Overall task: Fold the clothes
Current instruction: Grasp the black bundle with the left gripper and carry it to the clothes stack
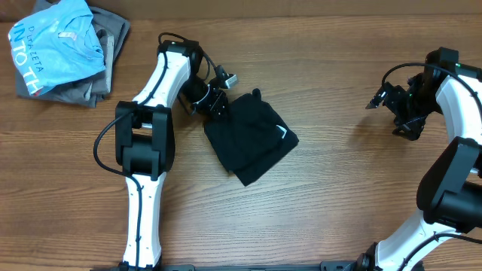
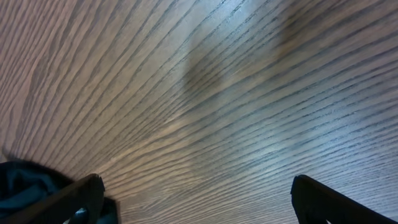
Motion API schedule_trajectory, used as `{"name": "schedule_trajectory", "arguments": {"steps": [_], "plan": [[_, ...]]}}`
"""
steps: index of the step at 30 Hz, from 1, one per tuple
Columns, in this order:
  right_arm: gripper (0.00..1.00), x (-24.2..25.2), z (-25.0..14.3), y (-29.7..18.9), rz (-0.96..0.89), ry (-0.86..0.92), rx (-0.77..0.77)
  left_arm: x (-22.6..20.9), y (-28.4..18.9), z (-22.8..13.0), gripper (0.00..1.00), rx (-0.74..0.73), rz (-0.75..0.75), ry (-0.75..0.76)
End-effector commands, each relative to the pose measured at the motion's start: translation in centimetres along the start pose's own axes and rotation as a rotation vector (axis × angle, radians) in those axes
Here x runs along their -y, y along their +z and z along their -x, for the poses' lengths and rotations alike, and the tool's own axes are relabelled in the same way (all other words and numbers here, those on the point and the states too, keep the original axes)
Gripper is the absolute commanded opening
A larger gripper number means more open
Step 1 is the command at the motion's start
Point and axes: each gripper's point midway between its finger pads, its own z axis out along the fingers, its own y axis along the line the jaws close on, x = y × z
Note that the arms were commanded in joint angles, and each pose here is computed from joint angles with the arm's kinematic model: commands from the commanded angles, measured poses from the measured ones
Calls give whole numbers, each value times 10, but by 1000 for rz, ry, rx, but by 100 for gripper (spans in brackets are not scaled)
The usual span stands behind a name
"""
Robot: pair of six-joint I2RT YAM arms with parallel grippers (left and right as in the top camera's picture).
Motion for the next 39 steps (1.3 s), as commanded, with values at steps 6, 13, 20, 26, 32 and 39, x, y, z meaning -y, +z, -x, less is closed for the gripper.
{"name": "schedule_trajectory", "arguments": {"steps": [6, 13, 20, 26, 32, 39], "plan": [[100, 0, -5, 0, -4, -4, -13, -48, -16, 11, 4, 17, 269, -117], [100, 0, -4, 0, -3, -4, -11, -82, -100, 48, 4, 240, 476, -243], [100, 1, -7, 0, -8, -4, -24, -101, -191, 63, 4, 438, 646, -296], [100, 1, -8, 0, -9, -3, -27, -114, -264, 61, 4, 576, 806, -313], [100, 2, -11, 0, -14, 1, -39, -109, -348, 56, 4, 769, 937, -321], [100, 4, -15, -1, -20, 6, -56, -96, -418, 39, 4, 977, 974, -379]]}}
